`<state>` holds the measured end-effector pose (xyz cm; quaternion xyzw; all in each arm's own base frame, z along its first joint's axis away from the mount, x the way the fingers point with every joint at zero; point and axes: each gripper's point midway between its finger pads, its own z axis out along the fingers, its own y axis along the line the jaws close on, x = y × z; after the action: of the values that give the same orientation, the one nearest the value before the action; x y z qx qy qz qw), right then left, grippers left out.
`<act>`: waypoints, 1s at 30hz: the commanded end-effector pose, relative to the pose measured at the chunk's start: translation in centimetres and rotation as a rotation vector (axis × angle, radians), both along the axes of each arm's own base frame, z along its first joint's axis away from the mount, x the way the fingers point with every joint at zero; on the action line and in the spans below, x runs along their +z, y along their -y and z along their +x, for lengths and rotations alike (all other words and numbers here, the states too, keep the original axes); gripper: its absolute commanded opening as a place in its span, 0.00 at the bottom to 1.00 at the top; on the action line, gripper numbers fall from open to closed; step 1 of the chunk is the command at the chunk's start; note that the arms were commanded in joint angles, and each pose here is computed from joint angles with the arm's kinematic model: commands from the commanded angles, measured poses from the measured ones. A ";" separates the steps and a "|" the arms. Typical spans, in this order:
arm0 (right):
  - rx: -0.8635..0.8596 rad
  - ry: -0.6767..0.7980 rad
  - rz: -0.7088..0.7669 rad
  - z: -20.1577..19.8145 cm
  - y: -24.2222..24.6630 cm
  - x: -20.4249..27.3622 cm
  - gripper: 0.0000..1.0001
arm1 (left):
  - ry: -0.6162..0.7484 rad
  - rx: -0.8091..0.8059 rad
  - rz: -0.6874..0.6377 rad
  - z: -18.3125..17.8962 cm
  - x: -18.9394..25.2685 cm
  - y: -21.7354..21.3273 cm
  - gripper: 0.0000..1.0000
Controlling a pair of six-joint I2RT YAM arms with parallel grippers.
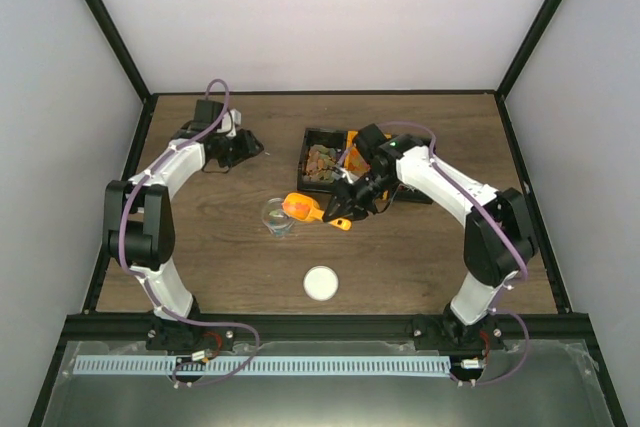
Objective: Pack the candies
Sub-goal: Place the fake candies in the packing bottle.
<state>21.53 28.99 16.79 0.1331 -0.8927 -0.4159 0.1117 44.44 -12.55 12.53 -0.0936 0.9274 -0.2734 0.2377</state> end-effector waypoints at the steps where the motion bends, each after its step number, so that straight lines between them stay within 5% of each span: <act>1: 0.032 0.026 -0.055 0.1 -0.1 0.4 0.01 | 0.037 -0.013 -0.018 -0.1 1.0 0.0 0.50; 30: 0.086 0.133 -0.226 1.3 -1.1 1.6 0.01 | 0.041 -0.001 -0.046 -0.9 0.8 -1.1 0.50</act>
<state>22.70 29.92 17.37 0.1828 -0.9282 -0.3093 0.0967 43.37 -11.27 12.29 -0.1034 0.9231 -0.2835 0.2384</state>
